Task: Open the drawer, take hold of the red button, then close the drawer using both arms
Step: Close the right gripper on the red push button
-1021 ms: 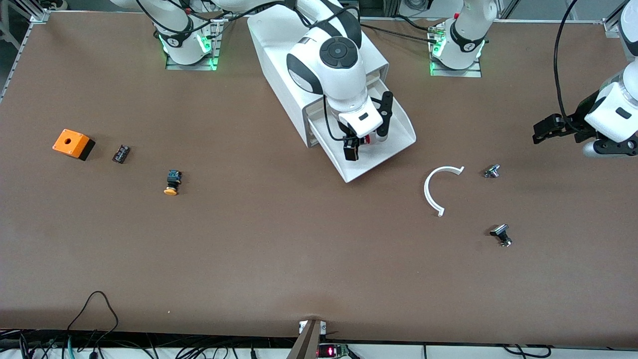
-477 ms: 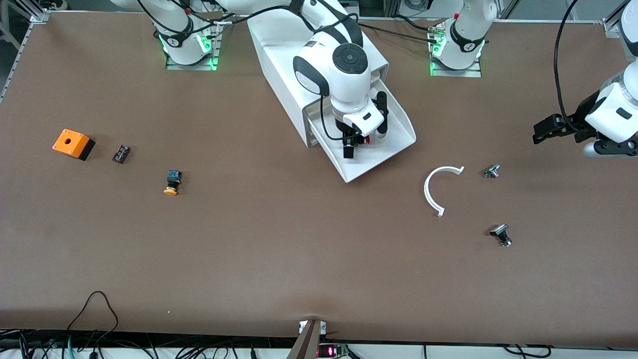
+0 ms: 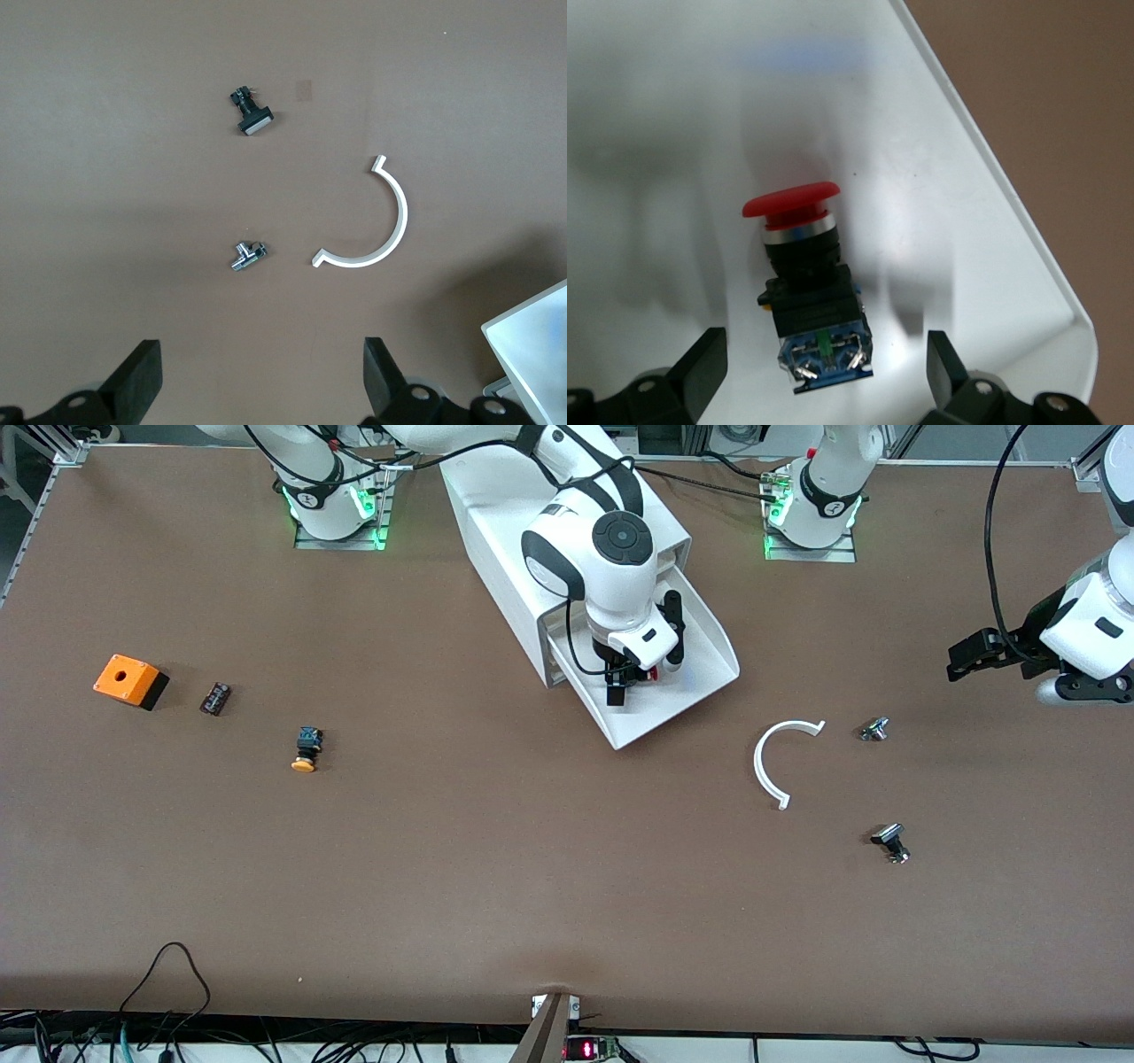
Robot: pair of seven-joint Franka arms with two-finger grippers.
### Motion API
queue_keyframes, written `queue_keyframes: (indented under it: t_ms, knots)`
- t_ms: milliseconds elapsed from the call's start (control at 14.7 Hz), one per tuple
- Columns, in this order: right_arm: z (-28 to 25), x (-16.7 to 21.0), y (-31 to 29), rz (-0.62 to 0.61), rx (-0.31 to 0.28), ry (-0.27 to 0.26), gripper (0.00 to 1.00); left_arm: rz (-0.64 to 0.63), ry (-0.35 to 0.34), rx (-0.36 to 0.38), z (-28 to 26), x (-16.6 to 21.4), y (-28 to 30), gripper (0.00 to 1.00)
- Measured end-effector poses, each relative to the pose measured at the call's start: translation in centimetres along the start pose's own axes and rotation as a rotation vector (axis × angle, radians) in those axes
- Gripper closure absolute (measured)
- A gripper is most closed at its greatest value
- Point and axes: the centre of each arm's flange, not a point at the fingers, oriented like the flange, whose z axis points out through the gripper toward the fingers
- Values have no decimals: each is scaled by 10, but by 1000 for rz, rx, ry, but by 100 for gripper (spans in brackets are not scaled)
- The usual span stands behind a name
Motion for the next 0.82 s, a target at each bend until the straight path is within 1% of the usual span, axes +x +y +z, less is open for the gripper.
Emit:
queue_keyframes:
  t_ms: [68,136,204,272,340,409,477,545,613,681,749,817]
  knots:
    - [-1,1,0,0,-4,5,4,0,0,0,0,0,0,0]
    - [-1,1,0,-1,-6,8,4,0,0,0,0,0,0,0]
    - [-1,1,0,-1,-6,8,7,0,0,0,0,0,0,0]
    - [0,1,0,-1,-5,8,8,0,-1,0,0,0,0,0]
    - [3,1,-1,-2,-3,5,11,-1,-2,0,1,0,0,0]
    - [6,1,-1,-2,-2,3,11,-1,-3,0,1,0,0,0]
    - [9,2,-2,-3,-2,4,19,-1,-4,0,1,0,-1,0]
    - [10,3,-3,-5,-3,5,19,-1,-5,0,2,0,-1,0]
    - [9,4,-4,-7,-3,6,28,-1,-6,0,2,0,-1,0]
    - [8,5,-5,-9,-3,8,38,-1,-9,-1,2,0,-1,0]
    - [8,6,-6,-11,-4,9,43,-1,-12,-1,2,0,-1,0]
    - [7,6,-6,-12,-5,9,44,-2,-13,-1,1,1,-1,0]
